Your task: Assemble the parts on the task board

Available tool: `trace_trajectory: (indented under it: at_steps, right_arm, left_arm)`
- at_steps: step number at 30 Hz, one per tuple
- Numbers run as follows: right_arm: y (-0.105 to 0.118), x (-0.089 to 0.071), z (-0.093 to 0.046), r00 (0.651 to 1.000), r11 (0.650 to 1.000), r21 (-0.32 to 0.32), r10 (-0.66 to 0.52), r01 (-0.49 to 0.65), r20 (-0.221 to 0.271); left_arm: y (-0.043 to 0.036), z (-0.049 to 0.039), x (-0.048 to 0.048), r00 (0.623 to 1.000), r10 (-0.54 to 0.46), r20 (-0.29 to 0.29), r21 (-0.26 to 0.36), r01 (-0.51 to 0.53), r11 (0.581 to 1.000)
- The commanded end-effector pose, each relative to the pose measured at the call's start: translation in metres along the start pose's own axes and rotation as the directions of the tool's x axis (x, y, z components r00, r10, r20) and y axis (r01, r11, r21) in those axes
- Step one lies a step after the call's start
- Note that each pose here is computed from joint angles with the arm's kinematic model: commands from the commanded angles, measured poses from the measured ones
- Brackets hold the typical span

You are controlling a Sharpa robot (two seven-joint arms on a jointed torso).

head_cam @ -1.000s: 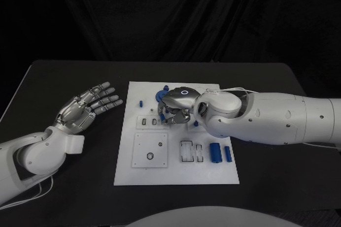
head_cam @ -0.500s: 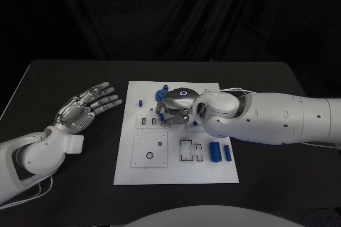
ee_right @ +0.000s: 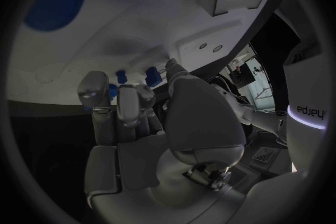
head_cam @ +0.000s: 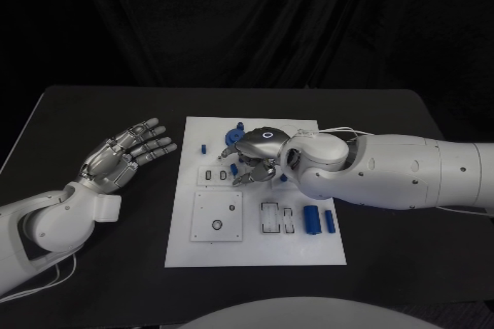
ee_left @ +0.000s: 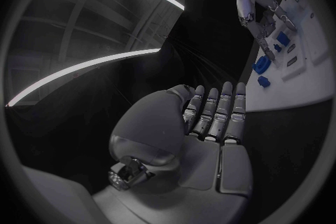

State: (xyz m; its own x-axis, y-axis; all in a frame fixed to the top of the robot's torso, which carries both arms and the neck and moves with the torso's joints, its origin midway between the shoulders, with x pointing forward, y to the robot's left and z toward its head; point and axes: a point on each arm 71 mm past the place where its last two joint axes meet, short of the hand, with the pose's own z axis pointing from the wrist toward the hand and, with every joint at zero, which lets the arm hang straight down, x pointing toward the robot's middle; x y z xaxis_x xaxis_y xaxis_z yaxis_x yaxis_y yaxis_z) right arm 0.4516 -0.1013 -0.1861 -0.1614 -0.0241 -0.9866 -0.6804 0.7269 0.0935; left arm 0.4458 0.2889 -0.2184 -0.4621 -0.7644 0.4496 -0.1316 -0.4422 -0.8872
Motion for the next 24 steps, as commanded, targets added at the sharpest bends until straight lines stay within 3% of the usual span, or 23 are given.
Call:
trace_trajectory:
  at_steps: [1,9,16,20,24]
  right_arm:
    - [0.001,-0.005,-0.004,0.996,1.0,-0.029,0.014,-0.011,0.084]
    - [-0.008,-0.022,-0.023,0.962,0.991,-0.079,0.124,-0.108,0.242]
    - [-0.032,-0.03,-0.042,0.914,0.952,-0.049,0.304,-0.302,0.267]
    - [-0.05,-0.029,-0.05,0.876,0.91,-0.007,0.402,-0.415,0.266]
    - [-0.072,-0.027,-0.06,0.851,0.884,0.028,0.44,-0.467,0.286]
  left_arm:
    - [-0.0002,-0.0005,0.0004,1.0,-0.009,-0.005,0.008,0.009,1.0]
    - [0.0,-0.0048,0.0008,0.998,0.038,0.043,-0.013,-0.037,0.999]
    - [-0.0045,-0.0092,0.0038,0.989,0.117,0.085,-0.022,-0.116,0.993]
    - [-0.0108,-0.0032,0.0061,0.984,0.154,0.09,-0.026,-0.152,0.988]
    - [-0.0169,0.0109,0.0128,0.981,0.18,0.067,-0.023,-0.179,0.984]
